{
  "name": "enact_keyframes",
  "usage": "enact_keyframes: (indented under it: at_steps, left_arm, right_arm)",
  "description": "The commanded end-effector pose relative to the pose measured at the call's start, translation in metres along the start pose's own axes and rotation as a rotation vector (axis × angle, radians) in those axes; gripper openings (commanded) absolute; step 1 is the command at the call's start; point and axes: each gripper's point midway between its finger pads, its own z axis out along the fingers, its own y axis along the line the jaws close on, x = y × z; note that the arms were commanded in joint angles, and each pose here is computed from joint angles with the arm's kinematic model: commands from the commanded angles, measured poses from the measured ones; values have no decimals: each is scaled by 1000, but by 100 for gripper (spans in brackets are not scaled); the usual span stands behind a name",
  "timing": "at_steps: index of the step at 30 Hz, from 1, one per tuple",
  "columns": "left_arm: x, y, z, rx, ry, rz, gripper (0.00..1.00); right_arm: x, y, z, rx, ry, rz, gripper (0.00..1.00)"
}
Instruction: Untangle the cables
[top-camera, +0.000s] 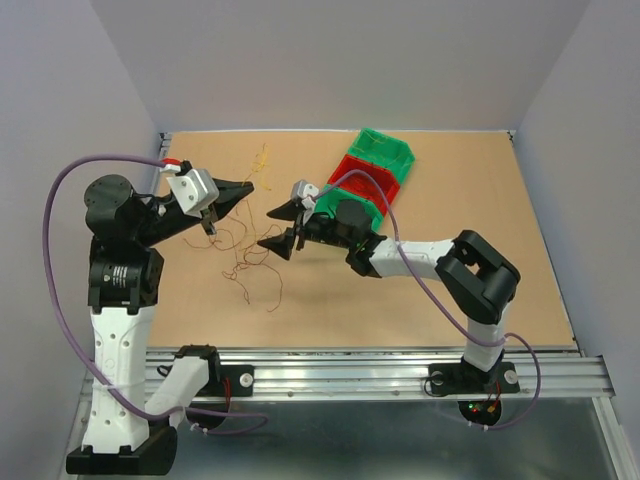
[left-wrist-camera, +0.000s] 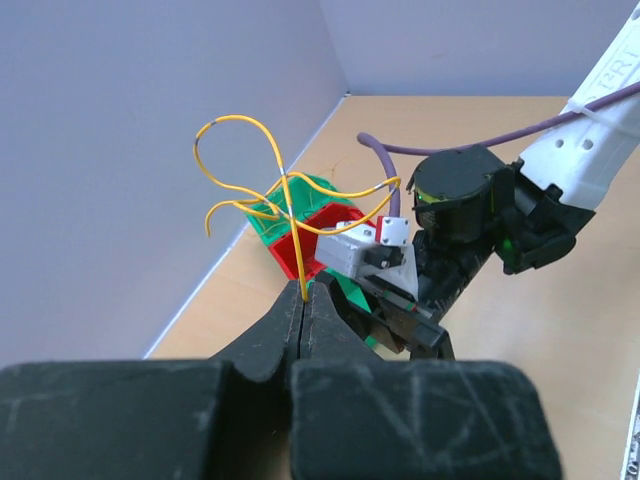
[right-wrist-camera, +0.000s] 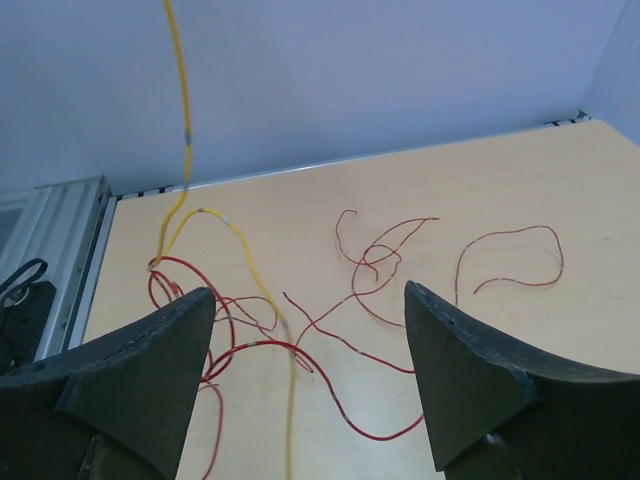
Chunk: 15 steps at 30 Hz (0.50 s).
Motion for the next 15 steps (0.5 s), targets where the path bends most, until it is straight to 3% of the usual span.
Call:
enact_keyframes:
  at_steps: [1,5,8,9,15]
  left_arm:
    - [-23,-14,-2,62,-46,-11,0]
    - [-20,-14,2,87,-49,-32,0]
    - [-25,-7,4,73,-55,-27,0]
    - [-36,-3,2,50,-67,-2,0]
    - [-86,26,0,-48,-113,89,0]
  right_arm:
    - [-45,27,18,-107,-127,-91,81]
    - [-44,40,19,-164,-129,-80,79]
    - [-43,37,26,-152,-131,-59,60]
    - [-36,36,28,-151,-118,-48,58]
    - [15,26,38,-129,-42,14,57]
